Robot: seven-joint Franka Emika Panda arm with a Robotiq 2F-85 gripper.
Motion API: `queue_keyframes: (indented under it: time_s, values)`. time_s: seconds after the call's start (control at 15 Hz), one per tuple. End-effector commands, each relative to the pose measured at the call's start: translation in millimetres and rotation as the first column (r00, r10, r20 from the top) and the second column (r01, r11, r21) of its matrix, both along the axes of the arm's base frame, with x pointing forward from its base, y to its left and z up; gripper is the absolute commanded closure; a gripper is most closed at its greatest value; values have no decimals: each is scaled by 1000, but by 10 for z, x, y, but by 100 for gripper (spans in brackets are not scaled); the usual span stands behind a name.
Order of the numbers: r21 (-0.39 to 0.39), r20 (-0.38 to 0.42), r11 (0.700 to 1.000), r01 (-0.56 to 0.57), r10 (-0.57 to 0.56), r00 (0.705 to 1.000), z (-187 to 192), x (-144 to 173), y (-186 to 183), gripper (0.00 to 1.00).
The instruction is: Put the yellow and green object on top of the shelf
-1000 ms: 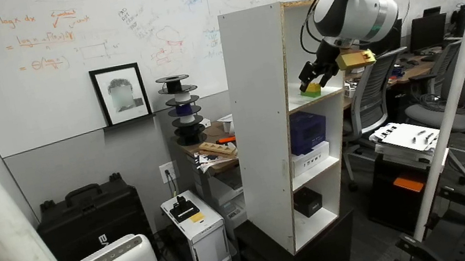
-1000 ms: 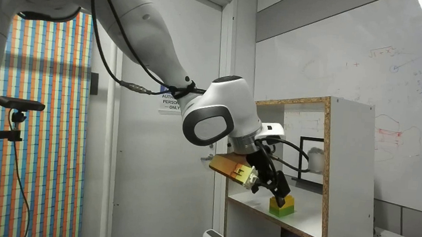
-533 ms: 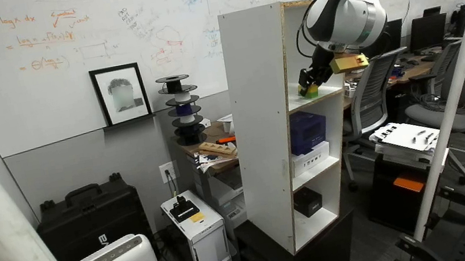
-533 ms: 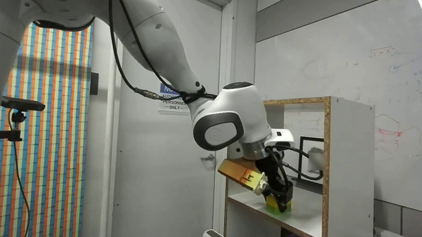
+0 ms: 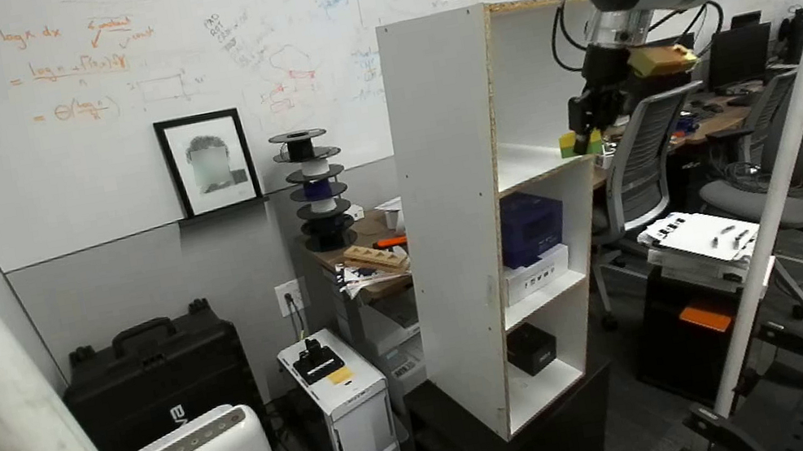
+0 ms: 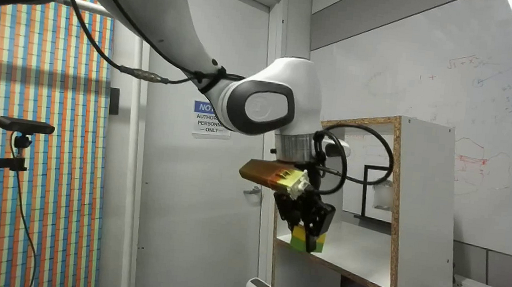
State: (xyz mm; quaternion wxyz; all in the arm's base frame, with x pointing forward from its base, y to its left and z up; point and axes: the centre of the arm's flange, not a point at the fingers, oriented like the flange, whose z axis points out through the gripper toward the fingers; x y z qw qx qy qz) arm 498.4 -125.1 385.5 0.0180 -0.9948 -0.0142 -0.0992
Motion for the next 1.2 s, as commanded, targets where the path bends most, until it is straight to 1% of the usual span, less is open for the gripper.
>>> queue_keyframes:
  time_s: [0.0,0.2,0.33,0.4,0.47,0.6,0.8,0.93,1.0,1.07,1.13]
  values:
    - [29,35,999,-39,38,999,766,-440,144,84]
    - [65,163,998,-27,16,986,1431,-420,225,83]
    - [81,277,997,3,-25,960,1857,-303,258,83]
    - [101,314,995,17,-48,948,2050,-221,260,83]
    - [130,348,991,19,-63,935,2355,-200,175,83]
    - [153,364,988,34,-88,927,2689,-86,135,83]
    - [161,354,984,78,-132,926,2950,205,189,83]
    - [173,354,979,110,-166,920,2933,447,177,83]
    - [184,341,975,125,-182,922,2892,575,181,83]
    - [205,305,969,137,-196,932,2820,740,178,83]
    - [218,286,964,155,-215,934,2749,867,190,83]
